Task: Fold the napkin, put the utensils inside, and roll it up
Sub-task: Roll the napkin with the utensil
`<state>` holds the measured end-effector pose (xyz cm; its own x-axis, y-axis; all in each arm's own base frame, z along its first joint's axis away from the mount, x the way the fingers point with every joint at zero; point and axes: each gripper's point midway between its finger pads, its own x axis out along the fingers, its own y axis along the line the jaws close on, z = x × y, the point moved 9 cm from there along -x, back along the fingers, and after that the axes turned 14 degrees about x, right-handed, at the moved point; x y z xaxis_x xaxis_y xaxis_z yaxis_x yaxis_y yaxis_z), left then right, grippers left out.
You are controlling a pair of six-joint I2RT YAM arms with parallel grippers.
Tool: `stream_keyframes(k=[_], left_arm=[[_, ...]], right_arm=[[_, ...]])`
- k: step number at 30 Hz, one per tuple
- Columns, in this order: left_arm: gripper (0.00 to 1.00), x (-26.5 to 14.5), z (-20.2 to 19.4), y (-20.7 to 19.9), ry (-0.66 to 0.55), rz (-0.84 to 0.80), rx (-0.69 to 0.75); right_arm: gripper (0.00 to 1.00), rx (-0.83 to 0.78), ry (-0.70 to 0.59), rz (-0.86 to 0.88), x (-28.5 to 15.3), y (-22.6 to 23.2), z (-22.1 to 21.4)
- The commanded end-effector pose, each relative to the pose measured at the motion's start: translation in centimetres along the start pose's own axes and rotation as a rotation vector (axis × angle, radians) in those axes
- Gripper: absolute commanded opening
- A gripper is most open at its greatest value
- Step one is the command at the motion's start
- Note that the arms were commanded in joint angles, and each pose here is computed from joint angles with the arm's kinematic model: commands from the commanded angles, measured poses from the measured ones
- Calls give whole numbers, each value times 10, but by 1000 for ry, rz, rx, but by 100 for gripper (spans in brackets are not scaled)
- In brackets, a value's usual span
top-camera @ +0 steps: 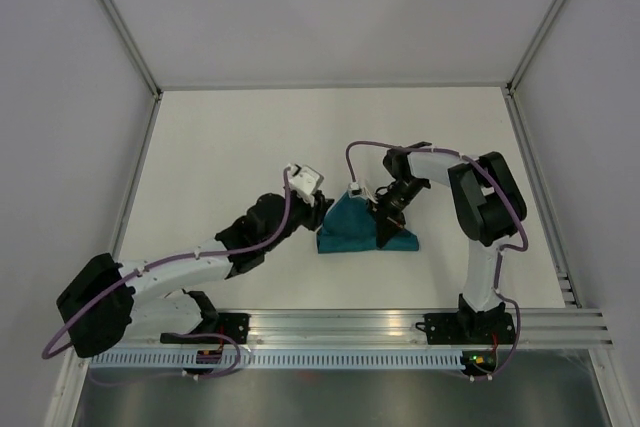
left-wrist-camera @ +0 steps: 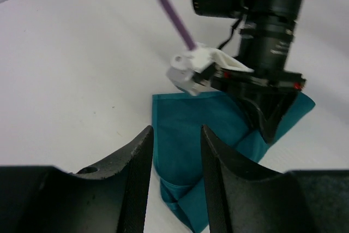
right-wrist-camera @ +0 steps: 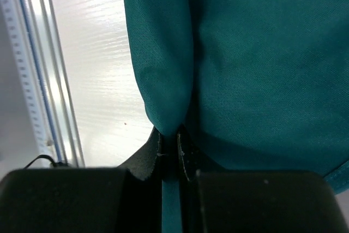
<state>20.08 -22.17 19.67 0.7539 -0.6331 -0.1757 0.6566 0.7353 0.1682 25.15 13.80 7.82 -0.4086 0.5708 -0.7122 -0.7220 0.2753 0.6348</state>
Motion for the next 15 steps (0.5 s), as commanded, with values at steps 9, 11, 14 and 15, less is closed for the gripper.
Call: stream_keyframes(k=[9, 11, 14, 15], left_arm=[[48, 17, -30, -98, 72, -215, 497], [48, 24, -43, -118, 116, -288, 582], [49, 32, -56, -131, 158, -342, 628], [49, 33, -58, -133, 168, -353, 635]], right_arm=[[0, 25, 156, -15, 21, -48, -16], [0, 37, 161, -13, 22, -50, -17], [0, 44, 161, -17, 21, -53, -15], [1, 48, 161, -17, 21, -53, -15]])
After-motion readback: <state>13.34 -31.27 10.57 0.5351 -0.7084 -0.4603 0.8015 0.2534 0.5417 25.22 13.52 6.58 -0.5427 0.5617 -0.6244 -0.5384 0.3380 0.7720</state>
